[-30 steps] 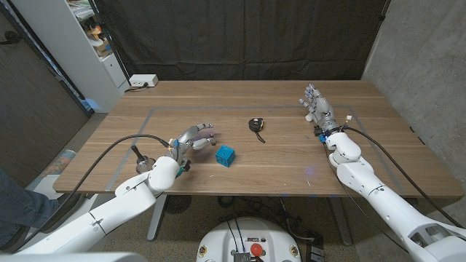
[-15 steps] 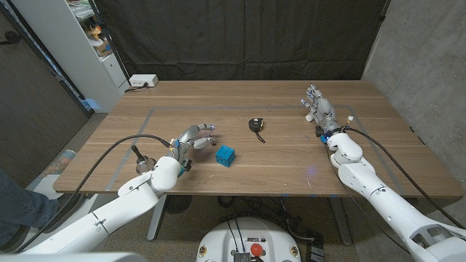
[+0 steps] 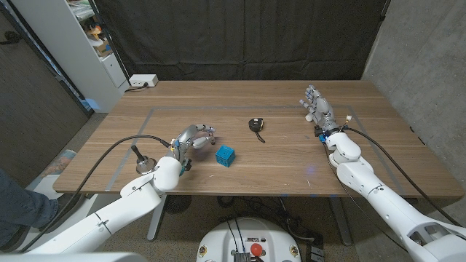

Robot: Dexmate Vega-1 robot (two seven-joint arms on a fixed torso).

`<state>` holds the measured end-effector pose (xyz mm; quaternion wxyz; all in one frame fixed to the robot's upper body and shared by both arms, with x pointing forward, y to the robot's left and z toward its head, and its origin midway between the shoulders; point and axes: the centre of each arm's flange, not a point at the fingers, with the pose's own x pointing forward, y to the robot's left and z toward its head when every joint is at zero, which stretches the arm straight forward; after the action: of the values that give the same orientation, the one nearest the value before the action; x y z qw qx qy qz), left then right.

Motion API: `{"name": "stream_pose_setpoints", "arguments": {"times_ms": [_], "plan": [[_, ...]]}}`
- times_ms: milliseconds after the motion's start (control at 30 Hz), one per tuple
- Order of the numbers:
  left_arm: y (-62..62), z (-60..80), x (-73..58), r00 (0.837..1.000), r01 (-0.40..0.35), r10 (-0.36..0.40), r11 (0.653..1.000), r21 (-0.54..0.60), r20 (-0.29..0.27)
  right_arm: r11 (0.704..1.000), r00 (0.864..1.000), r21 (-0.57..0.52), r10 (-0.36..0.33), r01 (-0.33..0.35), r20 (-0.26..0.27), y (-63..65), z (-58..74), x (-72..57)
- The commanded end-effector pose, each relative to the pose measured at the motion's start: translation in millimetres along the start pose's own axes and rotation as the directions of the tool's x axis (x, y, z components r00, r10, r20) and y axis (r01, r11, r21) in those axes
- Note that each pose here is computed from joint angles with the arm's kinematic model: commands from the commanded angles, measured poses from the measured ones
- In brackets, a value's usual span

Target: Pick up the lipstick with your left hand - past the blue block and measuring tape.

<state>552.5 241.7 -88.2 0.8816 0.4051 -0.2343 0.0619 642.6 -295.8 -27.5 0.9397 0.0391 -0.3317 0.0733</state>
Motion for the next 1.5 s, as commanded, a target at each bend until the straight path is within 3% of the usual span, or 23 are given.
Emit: {"name": "stream_pose_setpoints", "arguments": {"times_ms": [33,400,1500], "plan": [[-2.6,1.6,0.1,0.998,-0.054,0.054,0.999,0.002,-0.035,1.0,1.0,0.0,0.004,-0.004,-0.01,0.5,-2.5,2.2],[-4.1,5.9,-1.0,0.998,-0.059,0.059,0.998,-0.003,-0.029,1.0,1.0,0.001,0.003,-0.003,-0.011,-2.6,-3.0,0.4],[15.1,13.3,-2.3,0.995,-0.094,0.094,0.996,-0.006,0.032,1.0,1.0,-0.022,-0.012,0.013,0.009,1.2,10.3,-7.1]]}}
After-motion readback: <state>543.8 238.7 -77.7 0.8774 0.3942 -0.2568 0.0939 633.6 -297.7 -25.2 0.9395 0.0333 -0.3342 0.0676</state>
